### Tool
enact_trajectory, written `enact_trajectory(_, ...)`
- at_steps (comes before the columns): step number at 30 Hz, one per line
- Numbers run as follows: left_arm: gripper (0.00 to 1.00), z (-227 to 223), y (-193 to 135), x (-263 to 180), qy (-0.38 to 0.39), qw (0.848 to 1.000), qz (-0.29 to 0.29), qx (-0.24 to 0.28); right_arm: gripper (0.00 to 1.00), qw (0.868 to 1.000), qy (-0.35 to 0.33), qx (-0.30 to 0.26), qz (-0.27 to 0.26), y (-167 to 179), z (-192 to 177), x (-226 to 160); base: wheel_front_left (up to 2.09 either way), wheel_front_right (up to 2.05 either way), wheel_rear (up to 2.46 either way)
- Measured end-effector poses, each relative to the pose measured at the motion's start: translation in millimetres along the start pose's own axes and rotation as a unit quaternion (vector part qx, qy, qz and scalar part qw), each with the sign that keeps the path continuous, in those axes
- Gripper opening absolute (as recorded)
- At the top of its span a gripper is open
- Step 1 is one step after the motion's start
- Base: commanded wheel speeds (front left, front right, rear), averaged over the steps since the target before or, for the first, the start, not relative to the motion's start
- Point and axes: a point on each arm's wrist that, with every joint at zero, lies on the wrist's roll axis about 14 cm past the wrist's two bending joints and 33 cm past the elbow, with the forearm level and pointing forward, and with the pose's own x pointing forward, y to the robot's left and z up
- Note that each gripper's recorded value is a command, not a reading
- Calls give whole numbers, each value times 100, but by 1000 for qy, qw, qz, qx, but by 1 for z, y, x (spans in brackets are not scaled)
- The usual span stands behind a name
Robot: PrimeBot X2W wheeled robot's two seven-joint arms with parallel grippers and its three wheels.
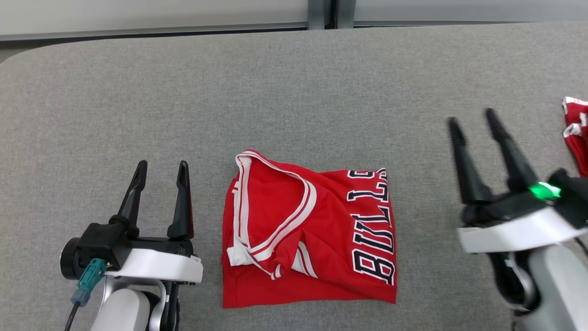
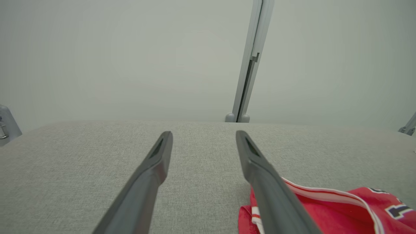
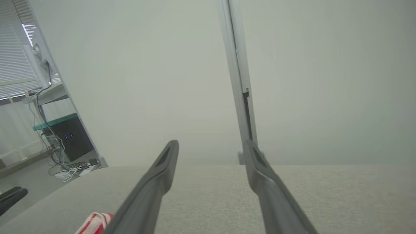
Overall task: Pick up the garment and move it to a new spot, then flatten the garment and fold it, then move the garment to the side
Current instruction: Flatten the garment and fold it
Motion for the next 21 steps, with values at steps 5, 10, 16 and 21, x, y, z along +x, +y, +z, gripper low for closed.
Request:
enact_trajectory(5,100,3,1,-3,-1,1000,-6,12,100,996,21,-36,-73,-45,2,-35,0,0,0)
enact_trajectory(10,100,4,-1,-6,4,1000,-15,21,100,990,50,-58,-122,-67,2,-69,0,0,0)
enact_trajectory(16,100,3,-3,-8,11,999,-22,26,100,987,61,-58,-134,-65,2,-84,0,0,0)
enact_trajectory(21,100,2,-5,-9,13,999,-25,25,100,988,61,-52,-134,-60,3,-86,0,0,0)
